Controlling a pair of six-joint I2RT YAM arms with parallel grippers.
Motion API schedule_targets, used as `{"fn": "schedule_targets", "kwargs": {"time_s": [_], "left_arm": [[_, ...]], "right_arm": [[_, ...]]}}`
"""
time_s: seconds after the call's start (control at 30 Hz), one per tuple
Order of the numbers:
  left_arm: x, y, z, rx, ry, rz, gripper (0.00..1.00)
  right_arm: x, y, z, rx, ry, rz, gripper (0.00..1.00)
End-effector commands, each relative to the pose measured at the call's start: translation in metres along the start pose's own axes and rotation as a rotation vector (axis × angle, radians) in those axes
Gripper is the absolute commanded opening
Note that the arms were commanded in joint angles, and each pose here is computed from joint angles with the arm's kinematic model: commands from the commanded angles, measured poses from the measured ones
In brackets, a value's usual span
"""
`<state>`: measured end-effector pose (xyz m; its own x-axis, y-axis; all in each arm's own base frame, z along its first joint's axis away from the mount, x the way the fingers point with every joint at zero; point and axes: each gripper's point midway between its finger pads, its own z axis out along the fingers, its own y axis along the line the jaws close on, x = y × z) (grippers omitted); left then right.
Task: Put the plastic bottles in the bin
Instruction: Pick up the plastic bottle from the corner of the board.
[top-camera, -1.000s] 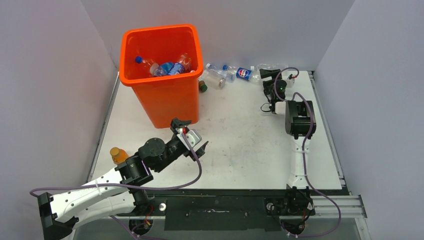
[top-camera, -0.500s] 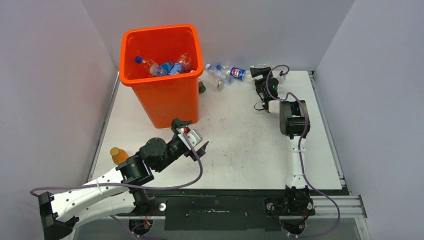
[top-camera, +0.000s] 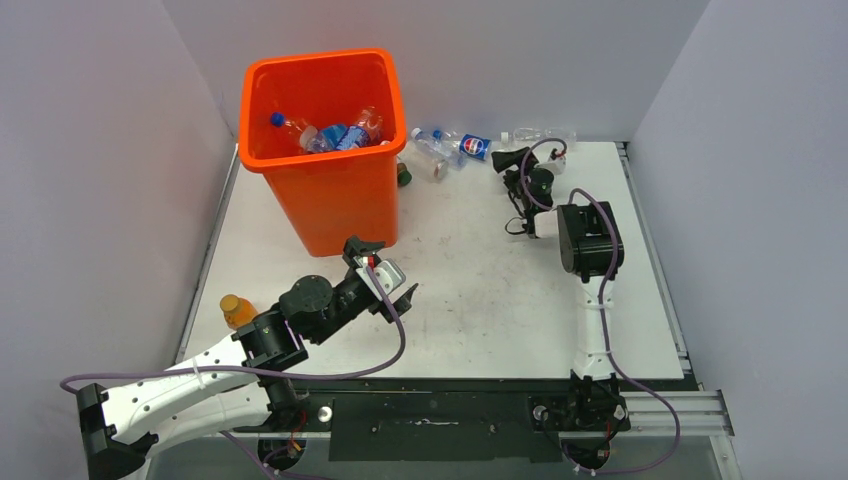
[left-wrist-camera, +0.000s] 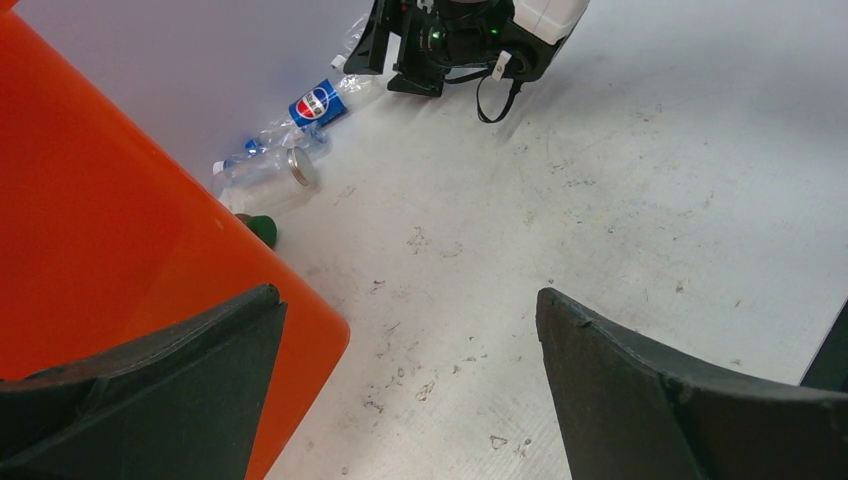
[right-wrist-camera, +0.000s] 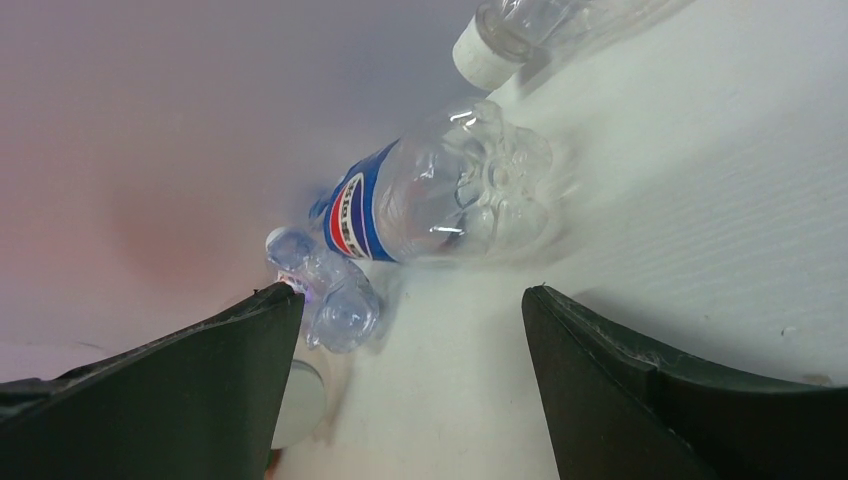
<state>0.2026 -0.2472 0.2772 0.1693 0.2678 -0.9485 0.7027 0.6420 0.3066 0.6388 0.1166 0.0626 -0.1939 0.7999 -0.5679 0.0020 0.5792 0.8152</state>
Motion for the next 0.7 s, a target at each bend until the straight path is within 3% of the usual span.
{"fn": "schedule_targets", "kwargs": {"time_s": [0.0,0.13,0.37,0.67], "left_arm": [[-0.019,0.001,-0.001,0.005,-0.058,-0.022,0.96],[-0.019,0.0,-0.001,0.006,-0.057,-0.022,0.96],[-0.02,-0.001,-0.002,0.011,-0.061,-0.021,0.96],[-0.013,-0.003,0.002,0.012,-0.041,-0.01,0.96]], "right_arm": [[0.03,-0.019,-0.023,0.046,0.088,-0.04,0.85],[0.0,-0.016,-0.027,0.062,0.028,-0.053,0.95],[-0.039,-0.017,-0.001,0.083,-0.012,-0.06,0.99],[-0.019,-0.024,0.048,0.048,0.042,-0.063,0.99]]}}
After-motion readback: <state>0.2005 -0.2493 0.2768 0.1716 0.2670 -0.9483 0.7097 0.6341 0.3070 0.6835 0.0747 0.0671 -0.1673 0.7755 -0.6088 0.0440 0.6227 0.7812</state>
